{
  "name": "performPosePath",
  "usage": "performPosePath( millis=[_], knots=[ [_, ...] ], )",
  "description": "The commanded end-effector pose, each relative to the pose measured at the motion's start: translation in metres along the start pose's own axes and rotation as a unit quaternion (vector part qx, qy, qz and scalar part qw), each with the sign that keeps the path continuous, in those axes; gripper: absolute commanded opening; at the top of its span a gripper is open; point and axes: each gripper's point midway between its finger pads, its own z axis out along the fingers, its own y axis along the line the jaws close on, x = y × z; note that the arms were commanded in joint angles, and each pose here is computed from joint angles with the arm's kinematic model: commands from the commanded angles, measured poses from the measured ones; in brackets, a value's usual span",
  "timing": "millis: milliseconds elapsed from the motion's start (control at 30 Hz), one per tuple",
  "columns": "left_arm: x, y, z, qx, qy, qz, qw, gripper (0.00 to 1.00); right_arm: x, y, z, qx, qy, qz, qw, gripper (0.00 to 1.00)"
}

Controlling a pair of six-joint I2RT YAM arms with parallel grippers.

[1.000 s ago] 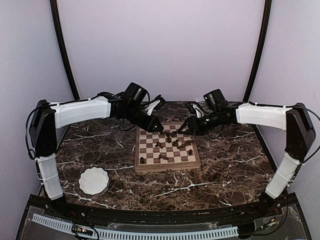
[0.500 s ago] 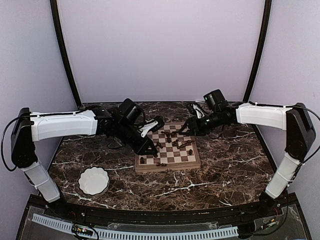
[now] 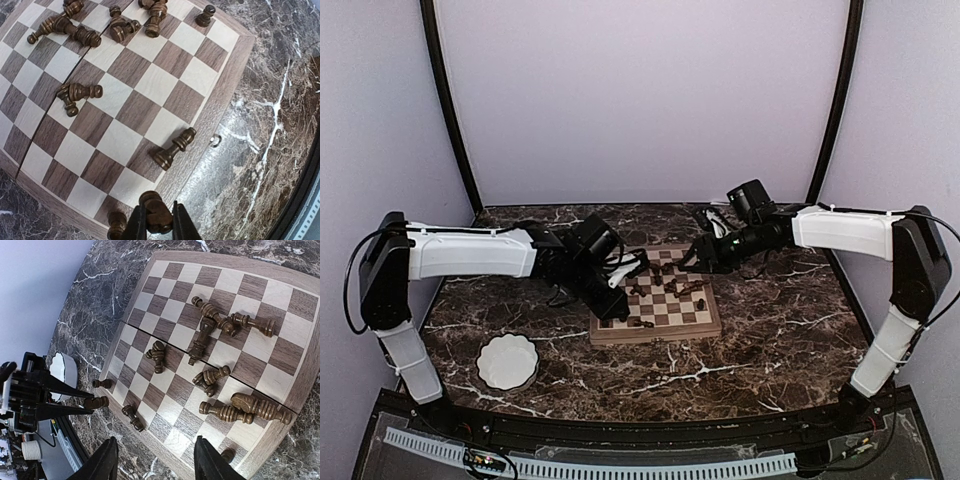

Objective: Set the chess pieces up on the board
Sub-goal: Place the knight at g8.

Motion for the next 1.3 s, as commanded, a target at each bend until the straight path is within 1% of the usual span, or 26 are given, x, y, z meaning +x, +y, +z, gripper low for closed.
performPosePath(
  millis=[0, 267, 600, 800, 1033, 1267],
  knots=[
    [-0.005, 0.008, 0.001, -0.022, -0.002, -0.017, 1.000, 0.03, 0.001, 0.004, -0.002, 0.001, -0.003, -0.013, 1.000, 0.53],
    [0.002, 0.013, 0.012, -0.031, 0.015, -0.029, 0.999, 0.04, 0.004, 0.003, -0.002, 0.002, -0.002, -0.009, 1.000, 0.53],
    [0.002, 0.020, 0.017, -0.045, 0.017, -0.037, 0.998, 0.07, 0.004, 0.003, -0.002, 0.000, -0.001, -0.009, 1.000, 0.53],
    [0.005, 0.021, 0.019, -0.042, 0.021, -0.043, 0.998, 0.11, 0.004, 0.003, -0.001, 0.000, -0.001, -0.007, 1.000, 0.53],
    [0.006, 0.023, 0.020, -0.044, 0.026, -0.044, 0.998, 0.13, 0.004, 0.002, 0.001, -0.001, 0.000, -0.006, 1.000, 0.53],
    [0.008, 0.025, 0.021, -0.050, 0.032, -0.045, 0.997, 0.21, 0.005, 0.002, 0.001, -0.002, 0.000, -0.006, 1.000, 0.53]
  ],
)
